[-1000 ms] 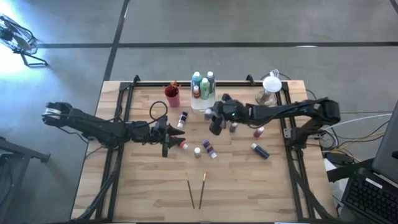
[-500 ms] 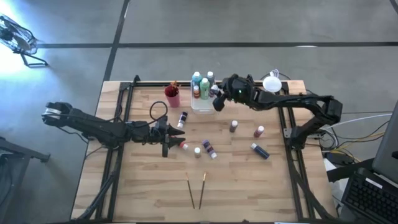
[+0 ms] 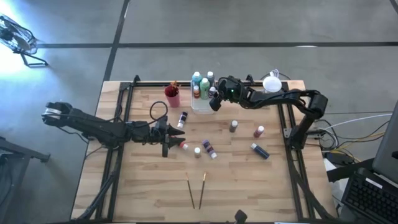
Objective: Pick & Place Paint Supplies
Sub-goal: Put the pink paint bottle into the white bin, then put the gold paint brush into the pink cup
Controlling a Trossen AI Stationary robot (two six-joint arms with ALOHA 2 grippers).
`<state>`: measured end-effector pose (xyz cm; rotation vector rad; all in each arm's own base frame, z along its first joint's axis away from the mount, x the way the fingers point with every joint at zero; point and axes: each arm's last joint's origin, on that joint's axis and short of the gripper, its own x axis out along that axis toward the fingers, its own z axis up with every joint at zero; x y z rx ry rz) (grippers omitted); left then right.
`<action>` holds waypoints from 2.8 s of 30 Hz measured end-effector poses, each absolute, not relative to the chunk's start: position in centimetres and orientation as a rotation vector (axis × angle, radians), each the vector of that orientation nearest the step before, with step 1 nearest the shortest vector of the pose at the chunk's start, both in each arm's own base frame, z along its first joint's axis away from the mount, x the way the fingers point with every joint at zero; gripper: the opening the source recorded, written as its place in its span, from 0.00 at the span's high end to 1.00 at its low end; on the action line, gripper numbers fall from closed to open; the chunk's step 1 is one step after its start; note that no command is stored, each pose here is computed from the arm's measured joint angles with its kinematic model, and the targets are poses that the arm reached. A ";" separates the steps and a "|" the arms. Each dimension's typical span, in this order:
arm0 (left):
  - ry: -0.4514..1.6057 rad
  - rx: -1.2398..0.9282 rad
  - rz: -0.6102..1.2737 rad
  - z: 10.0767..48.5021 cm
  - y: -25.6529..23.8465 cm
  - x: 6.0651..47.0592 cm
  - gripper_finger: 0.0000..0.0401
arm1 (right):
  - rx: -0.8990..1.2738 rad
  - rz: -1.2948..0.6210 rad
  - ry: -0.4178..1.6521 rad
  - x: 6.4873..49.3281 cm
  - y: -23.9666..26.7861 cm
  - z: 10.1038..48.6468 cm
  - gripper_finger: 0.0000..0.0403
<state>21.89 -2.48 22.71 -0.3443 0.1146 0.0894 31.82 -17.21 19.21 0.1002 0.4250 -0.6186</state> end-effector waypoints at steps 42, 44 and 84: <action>0.114 -0.347 0.090 22.7 -2.5 21.9 0.60 | 0.012 -0.788 0.462 32.5 -19.0 15.4 0.45; 0.114 -0.347 0.090 22.7 -2.5 21.9 0.60 | 0.008 -0.796 0.463 32.5 -19.0 15.4 0.44; 0.107 -0.315 0.053 23.0 -2.6 22.0 0.60 | -0.216 -0.223 0.341 27.2 0.6 30.8 0.67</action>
